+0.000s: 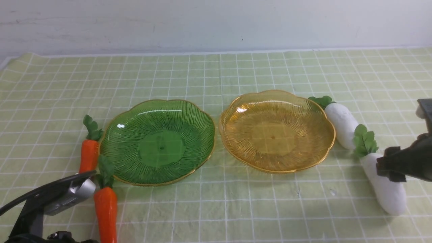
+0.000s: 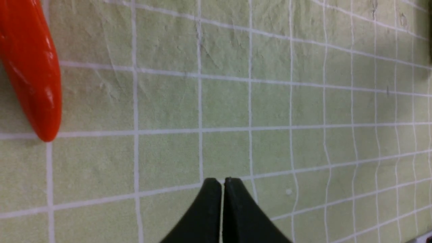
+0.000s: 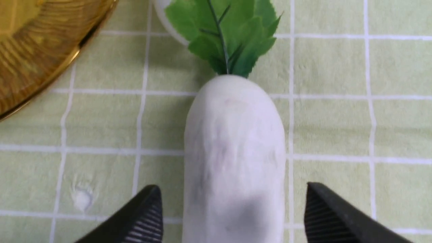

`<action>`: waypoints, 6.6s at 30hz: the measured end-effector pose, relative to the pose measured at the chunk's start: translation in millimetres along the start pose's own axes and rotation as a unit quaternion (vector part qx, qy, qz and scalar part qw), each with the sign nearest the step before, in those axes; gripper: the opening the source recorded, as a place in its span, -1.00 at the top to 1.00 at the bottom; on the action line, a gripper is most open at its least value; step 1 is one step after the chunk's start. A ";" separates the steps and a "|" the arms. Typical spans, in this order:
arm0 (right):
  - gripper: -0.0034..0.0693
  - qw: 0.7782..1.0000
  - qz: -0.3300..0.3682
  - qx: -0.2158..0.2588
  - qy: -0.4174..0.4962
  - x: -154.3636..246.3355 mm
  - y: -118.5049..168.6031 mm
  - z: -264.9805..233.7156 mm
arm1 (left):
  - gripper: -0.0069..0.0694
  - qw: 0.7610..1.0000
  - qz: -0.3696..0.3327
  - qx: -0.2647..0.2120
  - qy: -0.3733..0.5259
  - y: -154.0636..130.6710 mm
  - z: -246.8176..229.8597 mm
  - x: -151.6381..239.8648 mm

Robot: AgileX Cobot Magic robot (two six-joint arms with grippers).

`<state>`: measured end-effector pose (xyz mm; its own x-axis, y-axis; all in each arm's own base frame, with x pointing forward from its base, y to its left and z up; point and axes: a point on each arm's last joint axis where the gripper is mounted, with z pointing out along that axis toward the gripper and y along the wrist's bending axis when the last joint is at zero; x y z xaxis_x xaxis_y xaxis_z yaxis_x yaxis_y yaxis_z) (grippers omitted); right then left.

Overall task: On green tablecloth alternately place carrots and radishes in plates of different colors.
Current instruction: 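Place the white radish on the plate, then pick up the carrot and put it on the nearest plate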

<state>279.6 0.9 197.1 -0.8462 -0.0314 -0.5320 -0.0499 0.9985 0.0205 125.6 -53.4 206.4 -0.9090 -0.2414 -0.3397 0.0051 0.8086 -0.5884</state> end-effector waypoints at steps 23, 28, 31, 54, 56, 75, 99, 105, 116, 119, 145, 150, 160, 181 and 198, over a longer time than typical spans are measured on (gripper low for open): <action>-0.32 1.000 -0.005 -0.010 0.027 -7.0 1.9 -11.4 | 0.84 1.000 0.027 -0.009 0.004 1.7 0.0 0.6; -0.32 0.997 0.046 -0.064 -0.020 -33.7 18.7 -43.1 | 0.84 1.000 0.027 -0.009 0.004 1.7 0.0 0.6; -0.32 0.992 0.057 -0.107 -0.038 -44.8 36.9 -46.9 | 0.84 1.000 0.027 -0.009 0.004 1.7 0.0 0.6; -0.84 0.983 -0.091 -0.159 -0.027 -77.9 119.9 73.9 | 0.84 0.999 0.027 -0.019 -0.022 3.3 -0.2 -4.1; -0.92 0.982 -0.091 -0.160 -0.033 -82.5 120.4 71.9 | 0.84 0.999 0.027 -0.019 -0.022 3.3 -0.2 -4.1; -0.88 0.990 0.093 -0.079 -0.070 -121.5 -1.8 77.9 | 0.84 0.999 0.028 -0.019 -0.022 3.3 -0.2 -4.1; -0.33 0.995 0.068 -0.065 -0.023 -107.3 -9.7 104.3 | 0.84 1.000 0.027 -0.014 -0.007 2.4 0.0 -1.4; -0.33 0.989 0.086 -0.077 -0.093 -132.4 -11.4 27.3 | 0.84 1.000 0.027 -0.014 -0.007 2.4 0.0 -1.4; -0.33 0.982 -0.001 -0.184 -0.037 -122.0 66.9 18.5 | 0.84 0.999 0.027 -0.014 -0.008 2.5 0.0 -1.5; -0.33 0.980 -0.042 -0.192 -0.039 -119.3 84.9 26.2 | 0.84 0.999 0.028 -0.014 -0.009 2.5 -0.1 -1.7; -0.45 0.957 -0.121 -0.265 0.002 -166.1 120.5 -46.4 | 0.61 1.000 0.027 -0.013 -0.005 2.3 0.0 -0.9; -0.06 0.972 -0.111 -0.206 0.004 -180.9 110.4 -77.6 | 0.56 1.000 0.027 -0.012 -0.003 2.1 0.0 -0.6; 0.59 0.985 -0.085 -0.136 -0.059 -172.3 91.1 -156.3 | 0.56 0.999 0.035 -0.014 0.014 2.6 -0.1 2.4; 0.70 0.987 -0.109 -0.074 -0.097 24.6 46.6 -219.7 | 0.39 1.000 0.017 -0.016 0.014 2.2 -0.9 1.4; 0.70 0.975 -0.107 -0.067 -0.184 68.5 40.8 -184.2 | 0.19 0.969 -0.050 -0.240 -0.012 16.5 -28.0 -59.1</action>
<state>121.8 31.4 317.3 -0.5631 -0.1950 -0.8030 -0.2941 0.9554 -0.0258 167.7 -10.7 237.3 -0.8849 -0.3386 -0.3198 -0.2815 0.9358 -0.2121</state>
